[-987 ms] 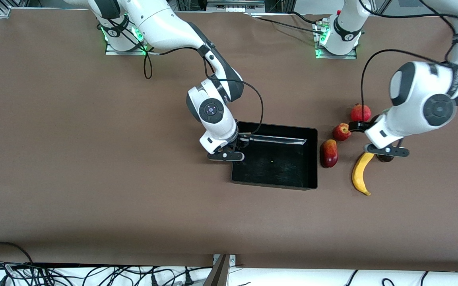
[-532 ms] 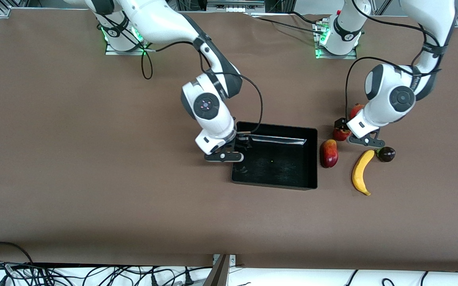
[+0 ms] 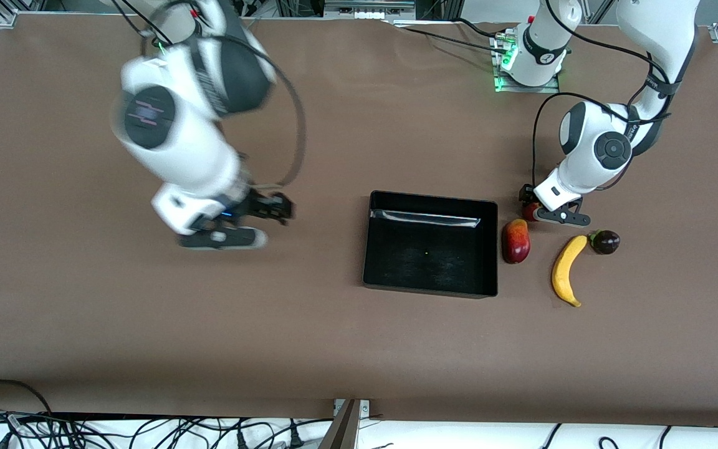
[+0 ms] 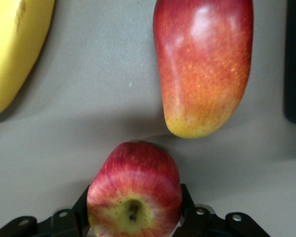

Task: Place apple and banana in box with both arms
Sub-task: 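Lift the apple with the left gripper while the right gripper retracts, then lower the red-yellow apple into the box and open the left gripper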

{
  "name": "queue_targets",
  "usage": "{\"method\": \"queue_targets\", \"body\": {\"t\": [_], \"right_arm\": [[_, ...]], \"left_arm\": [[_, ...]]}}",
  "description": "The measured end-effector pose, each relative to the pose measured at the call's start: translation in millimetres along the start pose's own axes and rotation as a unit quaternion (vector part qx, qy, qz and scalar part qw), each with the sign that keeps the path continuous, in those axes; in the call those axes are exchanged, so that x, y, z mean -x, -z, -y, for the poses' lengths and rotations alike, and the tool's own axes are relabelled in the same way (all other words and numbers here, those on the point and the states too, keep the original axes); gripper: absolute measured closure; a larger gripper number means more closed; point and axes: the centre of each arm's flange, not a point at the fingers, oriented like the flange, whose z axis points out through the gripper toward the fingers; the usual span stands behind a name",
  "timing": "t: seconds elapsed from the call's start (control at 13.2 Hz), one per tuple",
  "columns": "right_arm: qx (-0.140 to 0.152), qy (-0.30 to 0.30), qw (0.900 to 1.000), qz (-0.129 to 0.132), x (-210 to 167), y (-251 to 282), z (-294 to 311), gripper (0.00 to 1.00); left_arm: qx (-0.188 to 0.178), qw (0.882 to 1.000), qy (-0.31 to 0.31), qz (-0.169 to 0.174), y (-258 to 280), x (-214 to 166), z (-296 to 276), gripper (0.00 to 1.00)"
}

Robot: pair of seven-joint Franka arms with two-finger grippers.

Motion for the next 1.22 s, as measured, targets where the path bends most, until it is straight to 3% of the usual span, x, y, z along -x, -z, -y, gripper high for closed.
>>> {"method": "queue_targets", "body": {"t": [0.15, 0.38, 0.53, 0.68, 0.91, 1.22], "right_arm": [[-0.011, 0.000, 1.000, 0.010, 7.6, 20.7, -46.9, 0.00], [-0.014, -0.012, 0.999, 0.032, 22.8, 31.0, -87.2, 0.00], [-0.002, -0.016, 0.999, 0.042, 29.4, 29.9, -110.6, 0.00], [0.007, -0.014, 0.999, 0.049, 35.3, 28.8, -132.5, 0.00], [0.020, -0.010, 0.999, 0.037, 47.3, 33.7, -157.7, 0.00], [0.037, 0.001, 0.999, 0.016, 59.6, 37.8, -181.1, 0.00]], "left_arm": [[0.000, 1.000, -0.004, -0.001, 17.1, -11.1, -3.1, 0.31], [0.001, 0.999, -0.020, 0.037, 101.9, -50.7, -34.9, 0.31], [0.000, 0.998, 0.011, 0.054, 168.8, -77.6, -73.3, 0.31], [-0.001, 0.996, 0.066, 0.061, 197.1, -95.2, -127.2, 0.31], [0.001, 0.992, 0.105, 0.074, 140.5, -106.6, -201.7, 0.31], [0.009, 0.988, 0.114, 0.102, 47.1, -118.4, -209.0, 0.31]]}}
